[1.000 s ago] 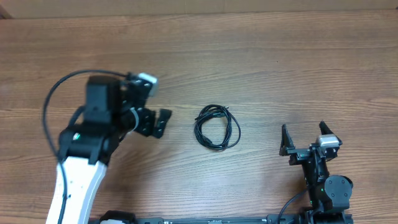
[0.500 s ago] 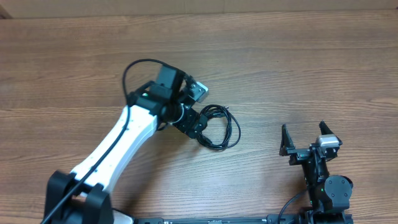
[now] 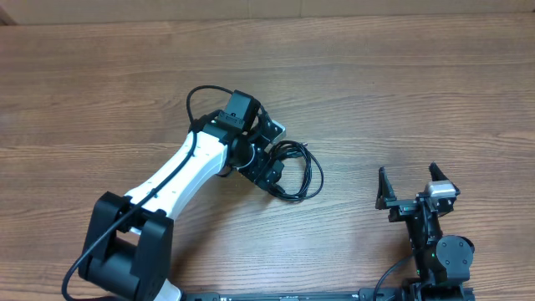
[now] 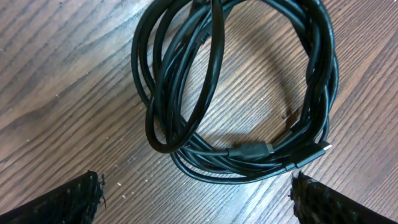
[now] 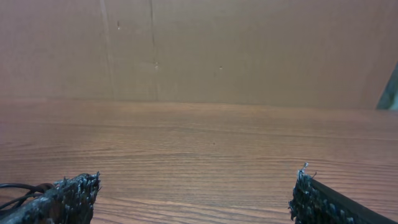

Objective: Untangle cables
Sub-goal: 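Move the left gripper over the black cable coil and lower, then close the left gripper on the cable coil and lift it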

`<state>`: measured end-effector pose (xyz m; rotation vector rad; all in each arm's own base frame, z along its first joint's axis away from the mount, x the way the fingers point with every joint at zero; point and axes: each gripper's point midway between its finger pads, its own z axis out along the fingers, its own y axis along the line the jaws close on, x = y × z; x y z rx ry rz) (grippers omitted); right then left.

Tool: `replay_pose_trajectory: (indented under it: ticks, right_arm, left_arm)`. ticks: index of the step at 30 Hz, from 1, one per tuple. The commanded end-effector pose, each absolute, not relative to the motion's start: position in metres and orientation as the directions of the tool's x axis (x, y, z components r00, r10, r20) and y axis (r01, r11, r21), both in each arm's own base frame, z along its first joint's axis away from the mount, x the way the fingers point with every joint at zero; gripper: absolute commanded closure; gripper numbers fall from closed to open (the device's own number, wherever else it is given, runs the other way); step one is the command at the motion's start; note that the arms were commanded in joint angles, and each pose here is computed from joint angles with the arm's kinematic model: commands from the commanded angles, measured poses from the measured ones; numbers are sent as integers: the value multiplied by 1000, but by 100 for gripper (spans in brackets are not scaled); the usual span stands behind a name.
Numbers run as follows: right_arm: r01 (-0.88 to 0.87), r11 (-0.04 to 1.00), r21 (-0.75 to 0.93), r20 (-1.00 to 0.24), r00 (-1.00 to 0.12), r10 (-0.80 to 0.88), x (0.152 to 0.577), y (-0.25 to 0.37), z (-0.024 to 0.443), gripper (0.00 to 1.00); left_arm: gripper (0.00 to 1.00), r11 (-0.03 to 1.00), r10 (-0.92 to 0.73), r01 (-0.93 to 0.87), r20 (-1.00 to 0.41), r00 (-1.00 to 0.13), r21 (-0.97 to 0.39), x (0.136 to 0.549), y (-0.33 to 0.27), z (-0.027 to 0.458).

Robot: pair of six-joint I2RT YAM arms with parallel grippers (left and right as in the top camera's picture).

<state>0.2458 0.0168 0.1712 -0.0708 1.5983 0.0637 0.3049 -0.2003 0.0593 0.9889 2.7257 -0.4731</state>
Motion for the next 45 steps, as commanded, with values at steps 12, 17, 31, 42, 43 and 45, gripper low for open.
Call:
replay_pose_trajectory:
  ticks: [12, 17, 31, 42, 43, 45]
  right_arm:
    - [-81, 997, -5, -1000, -26, -7, 246, 16, 169, 0]
    - [-81, 997, -5, -1000, -26, -7, 246, 16, 169, 0]
    - [-81, 997, -5, -1000, -26, -7, 246, 16, 169, 0]
    - [-81, 997, -5, -1000, -26, -7, 246, 16, 169, 0]
    - [-81, 997, -6, -1000, -25, -8, 246, 16, 169, 0]
    - [-81, 997, -5, -1000, -26, -7, 246, 16, 169, 0]
  left_arm:
    - [27, 715, 614, 650, -213, -760, -257, 304, -204, 22]
    - [26, 715, 614, 653, -223, -757, -249, 307, -204, 22]
    - [20, 699, 630, 674, -239, -739, -241, 306, -213, 23]
    - [9, 720, 624, 663, -228, -748, -206, 307, -212, 21]
    - [8, 720, 623, 662, -227, -748, -207, 307, -212, 20]
    - [8, 719, 624, 663, -229, -748, -208, 307, -212, 20]
